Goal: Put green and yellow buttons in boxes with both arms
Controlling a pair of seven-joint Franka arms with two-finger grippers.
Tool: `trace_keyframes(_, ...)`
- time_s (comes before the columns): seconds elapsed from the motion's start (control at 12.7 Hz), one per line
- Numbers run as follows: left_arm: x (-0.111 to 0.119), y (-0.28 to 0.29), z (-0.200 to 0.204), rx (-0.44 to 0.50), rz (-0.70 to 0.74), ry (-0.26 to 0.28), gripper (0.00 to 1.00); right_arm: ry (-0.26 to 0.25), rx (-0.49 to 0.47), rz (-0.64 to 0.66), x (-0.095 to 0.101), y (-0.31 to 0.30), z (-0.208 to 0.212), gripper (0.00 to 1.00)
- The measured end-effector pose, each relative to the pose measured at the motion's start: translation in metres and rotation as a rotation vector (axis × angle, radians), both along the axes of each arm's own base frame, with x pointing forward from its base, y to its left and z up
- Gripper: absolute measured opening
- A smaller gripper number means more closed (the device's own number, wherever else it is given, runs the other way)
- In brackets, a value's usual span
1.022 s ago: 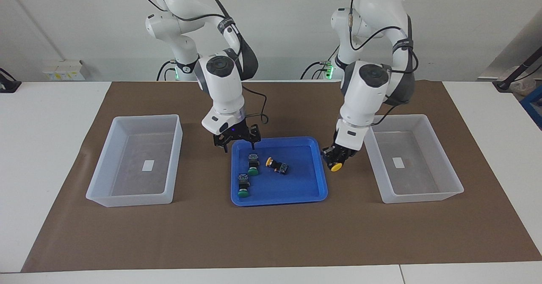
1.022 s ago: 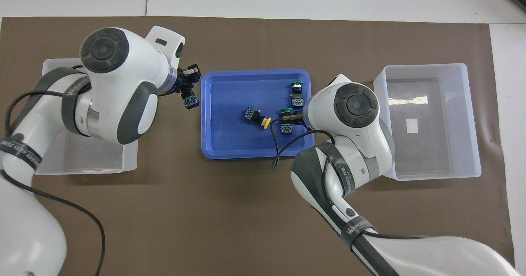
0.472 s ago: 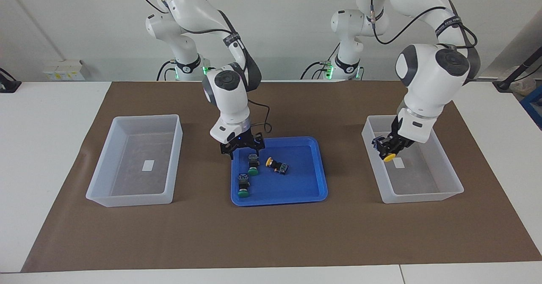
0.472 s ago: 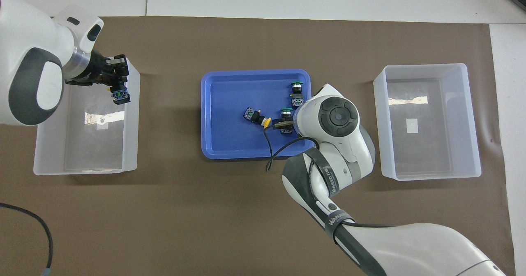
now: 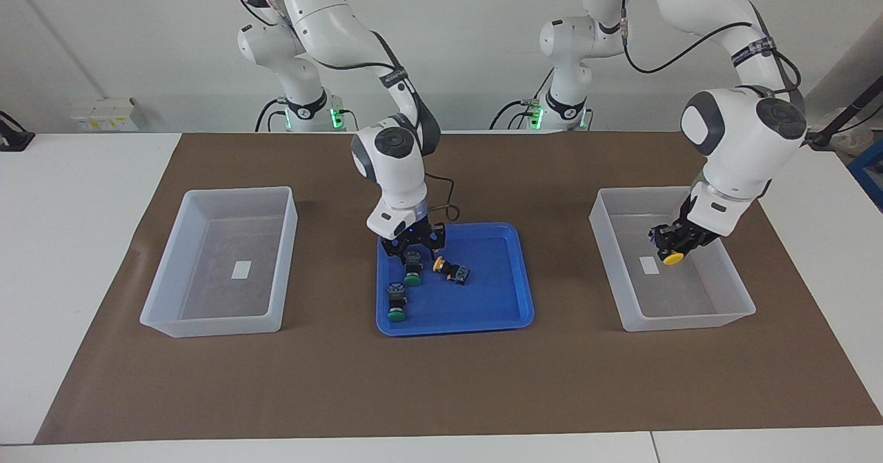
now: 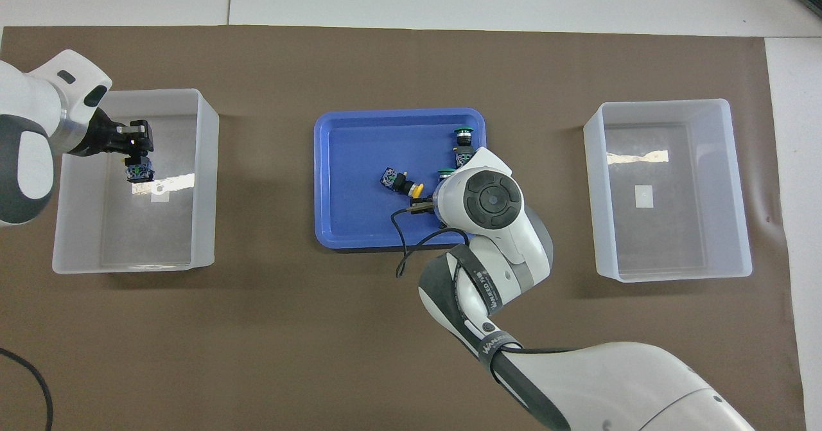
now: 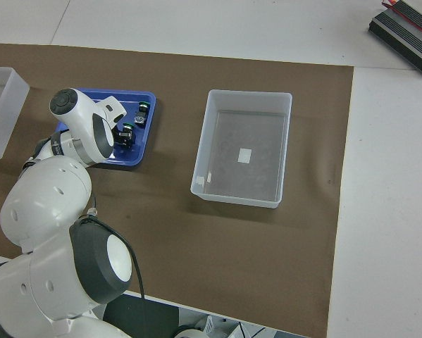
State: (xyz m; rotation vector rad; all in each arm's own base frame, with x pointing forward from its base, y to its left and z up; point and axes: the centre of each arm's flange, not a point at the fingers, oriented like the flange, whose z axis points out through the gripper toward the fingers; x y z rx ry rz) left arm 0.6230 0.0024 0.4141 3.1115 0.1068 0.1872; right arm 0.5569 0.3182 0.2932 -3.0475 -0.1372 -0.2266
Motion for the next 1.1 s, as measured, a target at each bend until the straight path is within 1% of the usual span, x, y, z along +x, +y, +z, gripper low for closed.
trace_keyframes(0.08, -0.008, -0.002, -0.019, 0.000, -0.002, -0.009, 0.38, -0.004, 0.001, -0.003, 0.002, -0.002, 0.003, 0.60)
trace_keyframes(0.16, -0.014, -0.004, -0.035, 0.000, -0.004, -0.014, 0.38, -0.009, 0.003, -0.009, 0.003, -0.004, 0.008, 0.46)
trace_keyframes(0.24, -0.019, -0.005, -0.047, 0.000, -0.006, -0.026, 0.38, -0.010, 0.002, -0.018, 0.006, -0.010, 0.017, 0.40)
trace_keyframes(0.31, -0.022, -0.005, -0.056, 0.001, -0.006, -0.038, 0.38, -0.012, 0.003, -0.030, 0.009, -0.017, 0.030, 0.40)
trace_keyframes(0.47, -0.027, -0.006, -0.071, 0.001, -0.006, -0.041, 0.38, -0.029, 0.011, -0.061, 0.015, -0.036, 0.066, 0.40)
trace_keyframes(0.63, -0.026, -0.007, -0.084, 0.000, -0.008, -0.038, 0.37, -0.023, 0.009, -0.102, 0.016, -0.064, 0.107, 0.40)
trace_keyframes(0.71, -0.026, -0.008, -0.089, 0.000, -0.009, -0.037, 0.33, -0.017, 0.005, -0.131, 0.017, -0.084, 0.126, 0.40)
trace_keyframes(0.79, -0.025, -0.008, -0.090, 0.000, -0.010, -0.040, 0.34, -0.017, 0.005, -0.167, 0.020, -0.107, 0.142, 0.40)
trace_keyframes(0.86, -0.024, -0.008, -0.088, 0.000, -0.010, -0.045, 0.41, -0.020, 0.005, -0.202, 0.023, -0.131, 0.154, 0.40)
trace_keyframes(0.94, -0.021, -0.008, -0.083, 0.000, -0.010, -0.055, 0.56, -0.017, -0.001, -0.224, 0.028, -0.158, 0.161, 0.40)
trace_keyframes(1.02, -0.015, -0.008, -0.074, 0.000, -0.011, -0.065, 0.65, -0.010, -0.012, -0.236, 0.032, -0.189, 0.164, 0.40)
trace_keyframes(1.1, -0.007, -0.007, -0.060, 0.003, -0.016, -0.063, 0.78, -0.008, -0.022, -0.236, 0.037, -0.222, 0.165, 0.40)
